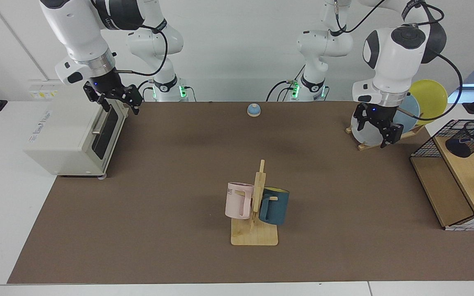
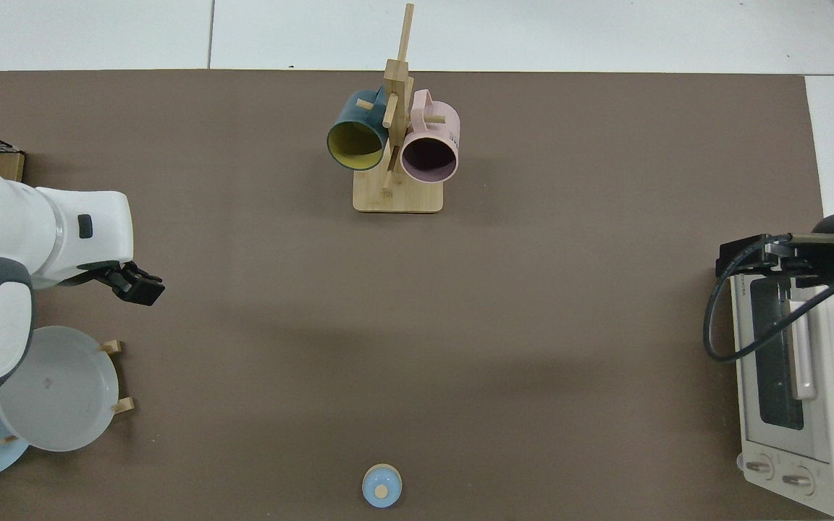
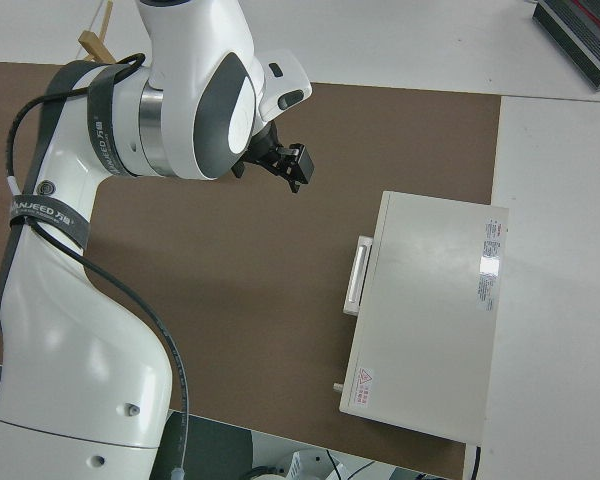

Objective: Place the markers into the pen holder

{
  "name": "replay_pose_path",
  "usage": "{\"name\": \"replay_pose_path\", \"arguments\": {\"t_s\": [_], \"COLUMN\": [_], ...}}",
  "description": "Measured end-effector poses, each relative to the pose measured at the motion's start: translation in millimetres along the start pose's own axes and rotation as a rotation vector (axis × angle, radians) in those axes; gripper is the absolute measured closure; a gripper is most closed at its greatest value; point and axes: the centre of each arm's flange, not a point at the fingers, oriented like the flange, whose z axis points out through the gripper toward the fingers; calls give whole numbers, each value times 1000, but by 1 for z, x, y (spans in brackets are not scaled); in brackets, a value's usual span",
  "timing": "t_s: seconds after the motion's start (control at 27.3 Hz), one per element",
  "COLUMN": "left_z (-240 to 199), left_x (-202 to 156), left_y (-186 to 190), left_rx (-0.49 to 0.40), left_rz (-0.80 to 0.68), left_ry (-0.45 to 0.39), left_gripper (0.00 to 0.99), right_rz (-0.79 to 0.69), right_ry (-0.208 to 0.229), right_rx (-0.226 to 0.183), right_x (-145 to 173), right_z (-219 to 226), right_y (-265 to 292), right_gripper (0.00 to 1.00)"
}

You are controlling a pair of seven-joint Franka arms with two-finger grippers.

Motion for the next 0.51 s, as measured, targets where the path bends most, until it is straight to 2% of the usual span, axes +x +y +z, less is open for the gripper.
{"name": "replay_pose_path", "arguments": {"t_s": [0.22,0.51], "left_z": [1,-2], "left_x": [1,-2], "left_y": [8,-1], "left_rx": [-99,-101], "left_rz": [-254,-347], "left_ry": [13,22], "left_gripper": [0,0], "right_rz": [0,0], "right_ry": [0,0], "right_rx": [0,0], "right_x": [0,0], "right_z": [0,0], "right_y": [0,0], "right_gripper": [0,0]}}
